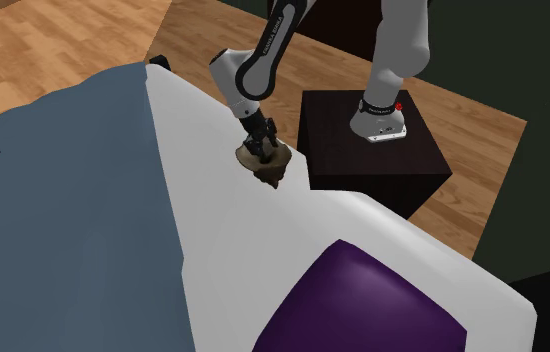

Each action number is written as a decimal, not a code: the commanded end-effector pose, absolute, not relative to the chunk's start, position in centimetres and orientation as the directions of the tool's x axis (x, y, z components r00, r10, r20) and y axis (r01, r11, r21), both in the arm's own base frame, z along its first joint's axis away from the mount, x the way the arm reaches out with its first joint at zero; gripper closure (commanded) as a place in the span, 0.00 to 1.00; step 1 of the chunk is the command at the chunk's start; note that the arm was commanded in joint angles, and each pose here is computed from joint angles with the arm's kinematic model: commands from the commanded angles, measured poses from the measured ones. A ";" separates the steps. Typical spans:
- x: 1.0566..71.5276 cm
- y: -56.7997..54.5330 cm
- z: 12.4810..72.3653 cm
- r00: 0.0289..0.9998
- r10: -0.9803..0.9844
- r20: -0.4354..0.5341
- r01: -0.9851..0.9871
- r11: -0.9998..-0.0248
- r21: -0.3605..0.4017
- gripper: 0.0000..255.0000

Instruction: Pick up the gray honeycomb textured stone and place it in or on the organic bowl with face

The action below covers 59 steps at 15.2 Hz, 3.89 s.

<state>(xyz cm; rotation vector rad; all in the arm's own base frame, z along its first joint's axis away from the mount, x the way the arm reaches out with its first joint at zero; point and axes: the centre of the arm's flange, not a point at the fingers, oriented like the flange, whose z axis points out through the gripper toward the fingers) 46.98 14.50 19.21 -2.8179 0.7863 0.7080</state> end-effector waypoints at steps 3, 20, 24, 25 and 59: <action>47.0 14.5 19.2 0.754 -0.456 -0.472 -0.518 -0.855 -0.001 1.00; 47.0 14.5 28.2 0.754 -0.456 -0.472 -0.518 -0.855 -0.001 1.00; 47.0 14.5 30.3 0.754 -0.456 -0.472 -0.518 -0.855 -0.001 1.00; 47.0 14.5 30.8 0.754 -0.456 -0.472 -0.518 -0.855 -0.001 1.00; 44.2 15.1 20.5 0.521 -0.768 -0.371 -0.821 -0.570 0.026 1.00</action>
